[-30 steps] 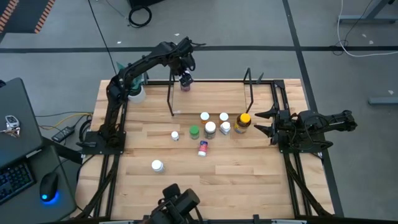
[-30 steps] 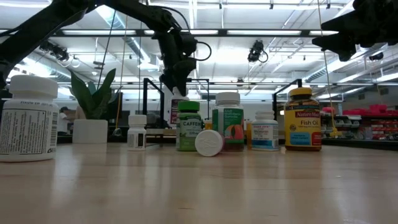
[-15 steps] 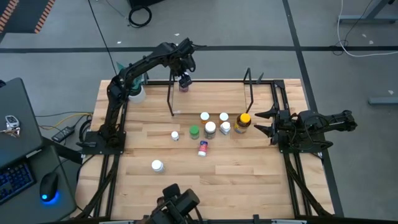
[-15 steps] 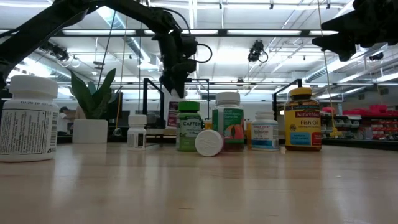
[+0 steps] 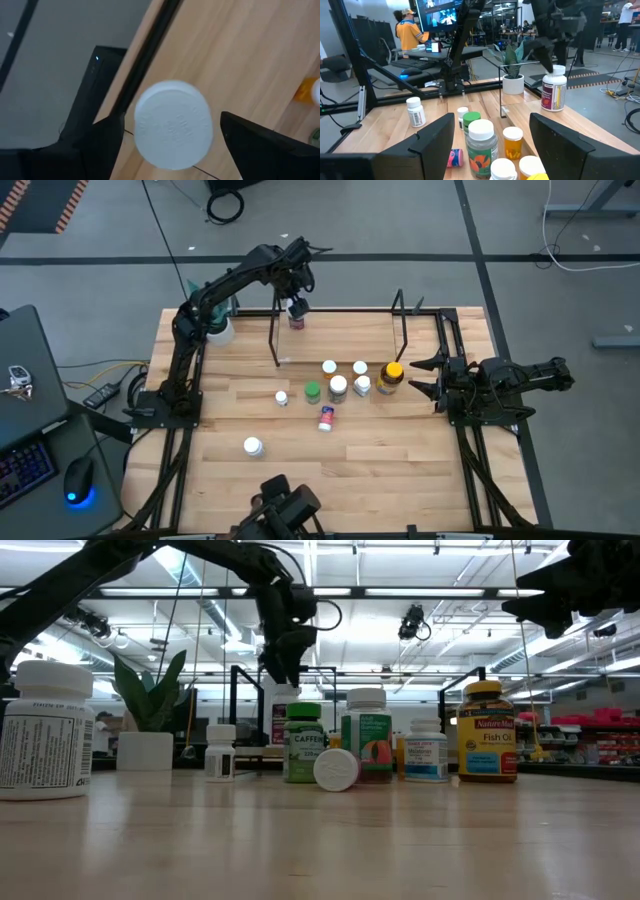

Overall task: Pick and place medicine bottles onto shelf by color
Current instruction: Put the green pill bottle on the shelf

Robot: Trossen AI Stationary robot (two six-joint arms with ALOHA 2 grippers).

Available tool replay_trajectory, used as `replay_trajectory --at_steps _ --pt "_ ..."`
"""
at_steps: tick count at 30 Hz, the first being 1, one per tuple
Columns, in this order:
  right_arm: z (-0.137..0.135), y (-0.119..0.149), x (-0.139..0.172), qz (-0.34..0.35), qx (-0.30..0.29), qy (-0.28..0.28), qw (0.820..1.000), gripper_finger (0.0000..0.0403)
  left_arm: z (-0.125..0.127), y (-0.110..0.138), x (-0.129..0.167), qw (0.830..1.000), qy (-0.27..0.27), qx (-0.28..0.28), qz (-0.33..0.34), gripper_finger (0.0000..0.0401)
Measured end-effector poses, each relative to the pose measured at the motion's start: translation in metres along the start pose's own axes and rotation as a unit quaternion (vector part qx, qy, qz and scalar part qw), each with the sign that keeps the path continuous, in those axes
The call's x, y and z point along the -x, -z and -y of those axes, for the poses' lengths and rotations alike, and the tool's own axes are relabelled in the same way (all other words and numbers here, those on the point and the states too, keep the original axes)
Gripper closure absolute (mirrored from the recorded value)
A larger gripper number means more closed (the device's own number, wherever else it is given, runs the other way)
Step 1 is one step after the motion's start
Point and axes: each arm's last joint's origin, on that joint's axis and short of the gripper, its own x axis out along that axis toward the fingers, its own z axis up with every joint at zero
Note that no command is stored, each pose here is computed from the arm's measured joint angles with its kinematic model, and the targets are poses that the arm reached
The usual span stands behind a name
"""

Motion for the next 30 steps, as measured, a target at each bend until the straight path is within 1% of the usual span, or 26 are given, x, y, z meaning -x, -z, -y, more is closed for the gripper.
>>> replay_trajectory --at_steps 6,9,13,17,20,24,30 --pt "0.0 0.0 0.0 0.0 0.0 0.0 1.0 0.0137 0.006 -0.009 0.02 0.999 -0.005 -0.009 0.034 0.0075" --pt "0.0 0.0 0.0 0.0 0.0 0.0 1.0 0.0137 0.018 -0.014 0.033 0.998 -0.003 -0.022 0.055 0.0076" --pt "0.0 0.0 0.0 0.0 0.0 0.0 1.0 0.0137 0.046 -0.014 0.06 0.995 0.006 -0.062 0.082 0.0078" --pt "0.0 0.0 0.0 0.0 0.0 0.0 1.0 0.0137 0.08 -0.012 0.081 0.989 0.041 -0.102 0.1 0.0093" --pt "0.0 0.0 0.0 0.0 0.0 0.0 1.0 0.0137 0.109 -0.009 0.09 0.983 0.067 -0.133 0.104 0.0108" --pt "0.0 0.0 0.0 0.0 0.0 0.0 1.0 0.0137 0.148 -0.004 0.085 0.976 0.099 -0.177 0.082 0.0127" --pt "0.0 0.0 0.0 0.0 0.0 0.0 1.0 0.0137 0.204 0.011 0.046 0.959 0.126 -0.248 0.047 0.015"
